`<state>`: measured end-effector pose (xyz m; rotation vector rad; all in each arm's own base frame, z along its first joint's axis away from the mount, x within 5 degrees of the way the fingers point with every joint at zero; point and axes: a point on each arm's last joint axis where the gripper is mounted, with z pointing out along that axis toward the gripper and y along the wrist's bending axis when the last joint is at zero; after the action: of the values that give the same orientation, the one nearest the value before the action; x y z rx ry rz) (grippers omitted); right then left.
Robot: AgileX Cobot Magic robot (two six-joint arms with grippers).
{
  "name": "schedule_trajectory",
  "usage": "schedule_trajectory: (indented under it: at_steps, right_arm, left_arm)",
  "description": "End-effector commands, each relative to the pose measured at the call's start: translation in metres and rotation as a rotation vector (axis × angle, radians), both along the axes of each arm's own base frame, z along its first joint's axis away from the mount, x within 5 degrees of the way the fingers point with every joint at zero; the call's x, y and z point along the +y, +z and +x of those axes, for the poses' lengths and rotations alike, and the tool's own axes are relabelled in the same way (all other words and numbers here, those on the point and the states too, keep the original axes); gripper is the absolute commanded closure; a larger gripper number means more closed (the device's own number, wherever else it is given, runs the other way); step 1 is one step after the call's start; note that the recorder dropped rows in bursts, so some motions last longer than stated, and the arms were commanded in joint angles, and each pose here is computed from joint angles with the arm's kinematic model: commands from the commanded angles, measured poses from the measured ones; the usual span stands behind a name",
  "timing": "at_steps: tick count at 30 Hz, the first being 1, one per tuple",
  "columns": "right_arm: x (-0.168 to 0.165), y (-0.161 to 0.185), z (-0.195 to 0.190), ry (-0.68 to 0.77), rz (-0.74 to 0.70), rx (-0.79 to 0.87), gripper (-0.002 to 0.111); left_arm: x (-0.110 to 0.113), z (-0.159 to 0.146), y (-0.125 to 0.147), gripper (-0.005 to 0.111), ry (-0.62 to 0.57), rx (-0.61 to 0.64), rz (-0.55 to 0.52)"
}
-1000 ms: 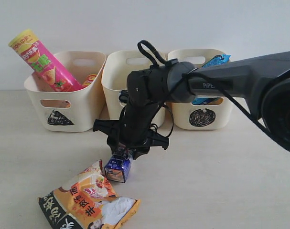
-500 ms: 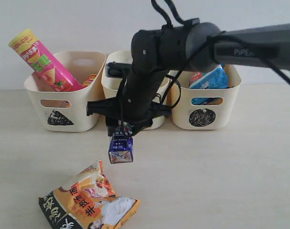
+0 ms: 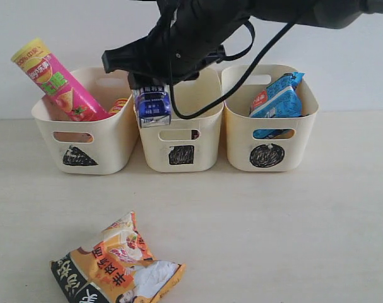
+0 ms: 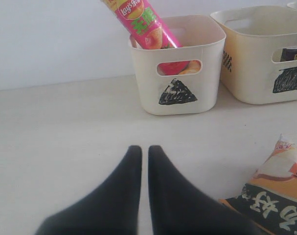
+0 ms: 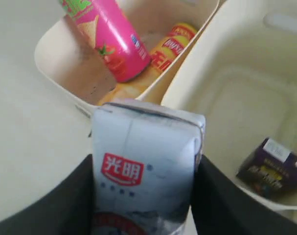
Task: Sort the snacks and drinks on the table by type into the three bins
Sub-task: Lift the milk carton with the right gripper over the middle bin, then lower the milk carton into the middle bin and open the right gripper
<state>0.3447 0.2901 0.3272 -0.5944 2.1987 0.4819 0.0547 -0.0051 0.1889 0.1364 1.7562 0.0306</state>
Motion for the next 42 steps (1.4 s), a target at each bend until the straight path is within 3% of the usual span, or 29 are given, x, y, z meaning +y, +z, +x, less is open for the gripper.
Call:
schedule_trajectory:
  at_steps: [1, 16, 31, 35, 40, 42]
  right_arm:
    - [0.0, 0.013, 0.008, 0.019, -0.005, -0.183, 0.108]
    - [0.013, -0.019, 0.041, 0.1, -0.104, -0.454, 0.108]
    - [-0.011, -0.056, 0.084, -0.05, 0.058, -0.383, 0.106]
    - [-0.01, -0.066, 0.087, -0.05, 0.056, -0.373, 0.083]
    - [-0.009, -0.069, 0.088, -0.046, 0.064, -0.378, 0.035]
    - [-0.009, -0.069, 0.088, -0.046, 0.064, -0.378, 0.031]
  left_arm:
    - [0.0, 0.0, -0.001, 0.102, 0.0, -0.002, 0.007]
    - [0.0, 0.0, -0.001, 0.102, 0.0, -0.002, 0.007]
    - [0.0, 0.0, -0.001, 0.102, 0.0, -0.002, 0.007]
    - [0.0, 0.0, -0.001, 0.102, 0.0, -0.002, 0.007]
    - [0.0, 0.0, -0.001, 0.102, 0.0, -0.002, 0.007]
    - [0.0, 0.0, -0.001, 0.102, 0.0, -0.002, 0.007]
